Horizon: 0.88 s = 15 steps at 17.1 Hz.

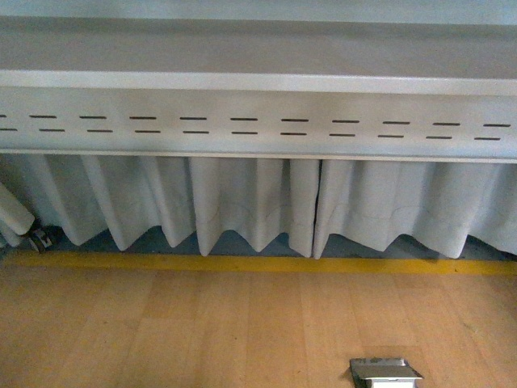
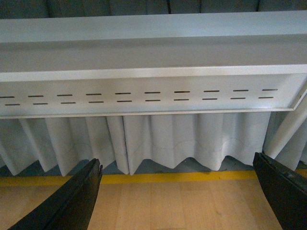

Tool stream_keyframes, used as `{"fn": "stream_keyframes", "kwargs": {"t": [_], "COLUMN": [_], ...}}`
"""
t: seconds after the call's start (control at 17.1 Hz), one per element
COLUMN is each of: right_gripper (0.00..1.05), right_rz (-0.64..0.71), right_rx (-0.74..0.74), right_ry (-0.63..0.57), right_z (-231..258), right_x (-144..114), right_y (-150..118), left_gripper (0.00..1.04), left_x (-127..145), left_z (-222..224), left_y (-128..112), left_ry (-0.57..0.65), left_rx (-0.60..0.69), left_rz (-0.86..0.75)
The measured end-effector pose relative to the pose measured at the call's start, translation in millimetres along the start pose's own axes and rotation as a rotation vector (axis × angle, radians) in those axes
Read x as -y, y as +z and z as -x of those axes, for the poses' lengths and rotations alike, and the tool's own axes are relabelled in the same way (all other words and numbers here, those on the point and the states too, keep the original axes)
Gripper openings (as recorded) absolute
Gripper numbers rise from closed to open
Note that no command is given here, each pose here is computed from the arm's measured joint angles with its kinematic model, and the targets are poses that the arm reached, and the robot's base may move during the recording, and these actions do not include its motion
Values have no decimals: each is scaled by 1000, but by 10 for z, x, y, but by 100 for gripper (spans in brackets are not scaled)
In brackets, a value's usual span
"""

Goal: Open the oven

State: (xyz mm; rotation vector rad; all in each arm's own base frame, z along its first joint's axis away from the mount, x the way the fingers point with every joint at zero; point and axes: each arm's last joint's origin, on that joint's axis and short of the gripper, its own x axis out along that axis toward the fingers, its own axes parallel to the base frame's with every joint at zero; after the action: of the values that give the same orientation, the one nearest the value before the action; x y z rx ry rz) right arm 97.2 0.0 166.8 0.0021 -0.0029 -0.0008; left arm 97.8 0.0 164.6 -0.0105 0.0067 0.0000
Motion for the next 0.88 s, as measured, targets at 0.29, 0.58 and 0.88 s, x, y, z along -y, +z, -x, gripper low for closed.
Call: {"fn": "stream_keyframes", "kwargs": {"t": [0.29,0.58,0.88], "right_gripper": [98,98,98], "right_rz": [0,0,0], "right_rx": [0,0,0], "right_ry": [0,0,0], "right_z": [0,0,0], "right_x": [0,0,0], "right_y": [0,0,0], "left_gripper": [98,98,98], "left_x": [0,0,0], "left_z": [0,0,0], "left_y": [0,0,0], "left_ry": [0,0,0], "left_rx": [0,0,0], "left_rz": [0,0,0]}}
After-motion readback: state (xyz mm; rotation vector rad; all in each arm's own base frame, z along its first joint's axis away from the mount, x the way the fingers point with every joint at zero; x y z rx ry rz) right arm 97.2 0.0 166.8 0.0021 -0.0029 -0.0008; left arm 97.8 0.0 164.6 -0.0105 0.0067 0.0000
